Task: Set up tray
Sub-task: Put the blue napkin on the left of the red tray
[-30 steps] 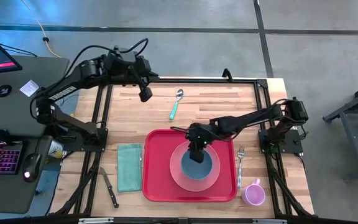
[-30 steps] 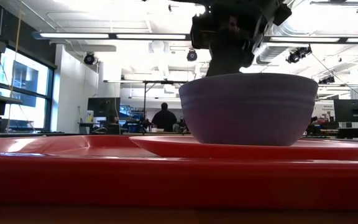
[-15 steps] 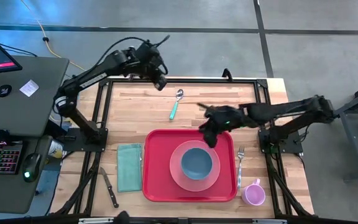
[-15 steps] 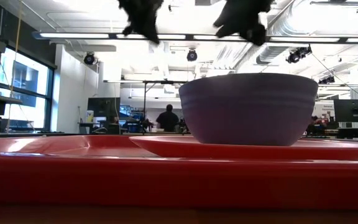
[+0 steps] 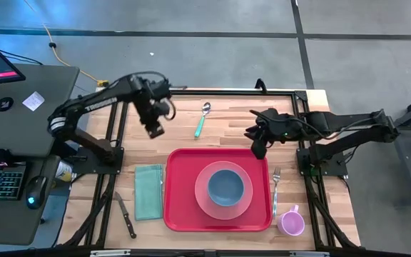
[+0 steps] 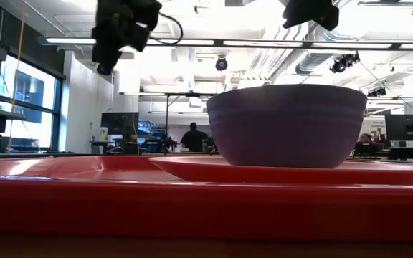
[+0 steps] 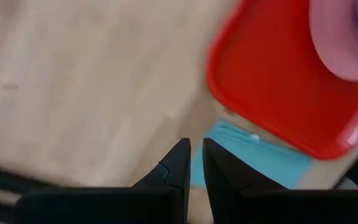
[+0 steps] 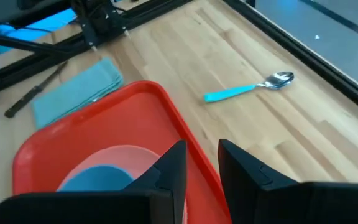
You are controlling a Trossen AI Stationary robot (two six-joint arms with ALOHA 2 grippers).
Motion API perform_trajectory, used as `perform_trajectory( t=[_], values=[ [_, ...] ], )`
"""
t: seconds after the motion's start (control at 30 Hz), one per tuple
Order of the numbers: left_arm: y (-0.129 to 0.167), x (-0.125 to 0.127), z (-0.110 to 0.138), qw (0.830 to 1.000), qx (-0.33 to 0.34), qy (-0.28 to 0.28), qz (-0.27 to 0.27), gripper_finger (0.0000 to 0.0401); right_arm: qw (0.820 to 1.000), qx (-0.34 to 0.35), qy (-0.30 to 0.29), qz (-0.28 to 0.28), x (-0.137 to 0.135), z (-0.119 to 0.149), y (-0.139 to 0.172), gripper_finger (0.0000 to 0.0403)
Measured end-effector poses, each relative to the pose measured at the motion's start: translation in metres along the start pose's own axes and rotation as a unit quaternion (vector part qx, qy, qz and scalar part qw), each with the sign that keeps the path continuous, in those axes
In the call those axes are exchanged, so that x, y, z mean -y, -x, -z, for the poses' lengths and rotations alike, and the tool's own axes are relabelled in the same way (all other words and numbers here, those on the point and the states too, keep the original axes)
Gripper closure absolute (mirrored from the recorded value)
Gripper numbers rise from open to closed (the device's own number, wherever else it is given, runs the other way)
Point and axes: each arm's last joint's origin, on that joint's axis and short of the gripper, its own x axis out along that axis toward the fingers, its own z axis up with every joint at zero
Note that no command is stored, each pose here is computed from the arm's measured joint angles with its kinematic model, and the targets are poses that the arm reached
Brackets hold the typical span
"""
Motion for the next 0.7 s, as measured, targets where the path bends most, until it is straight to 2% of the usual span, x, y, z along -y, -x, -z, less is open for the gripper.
perform_trajectory(
  t=[0.17, 0.27, 0.37, 0.53, 0.7],
  values=[
    [-0.040, 0.003, 0.033, 0.998, -0.038, -0.016, 0.040, 0.0326, 1.000, -0.012, 0.023, -0.006, 0.001, 0.002, 0.001, 0.0329],
    [-0.063, 0.008, 0.049, 0.995, -0.071, -0.036, 0.055, 0.0310, 0.999, -0.024, 0.041, -0.006, 0.001, 0.004, 0.001, 0.0329],
    [-0.082, 0.015, 0.056, 0.993, -0.090, -0.055, 0.060, 0.0271, 0.998, -0.031, 0.056, -0.002, 0.002, 0.005, 0.001, 0.0329],
    [-0.105, 0.024, 0.061, 0.992, -0.096, -0.081, 0.030, 0.0177, 0.997, -0.045, 0.067, 0.003, 0.004, 0.008, 0.001, 0.0329],
    [-0.128, 0.021, 0.066, 0.993, -0.092, -0.065, 0.046, 0.0106, 0.996, -0.062, 0.062, 0.005, 0.005, 0.011, 0.001, 0.0329]
  ],
)
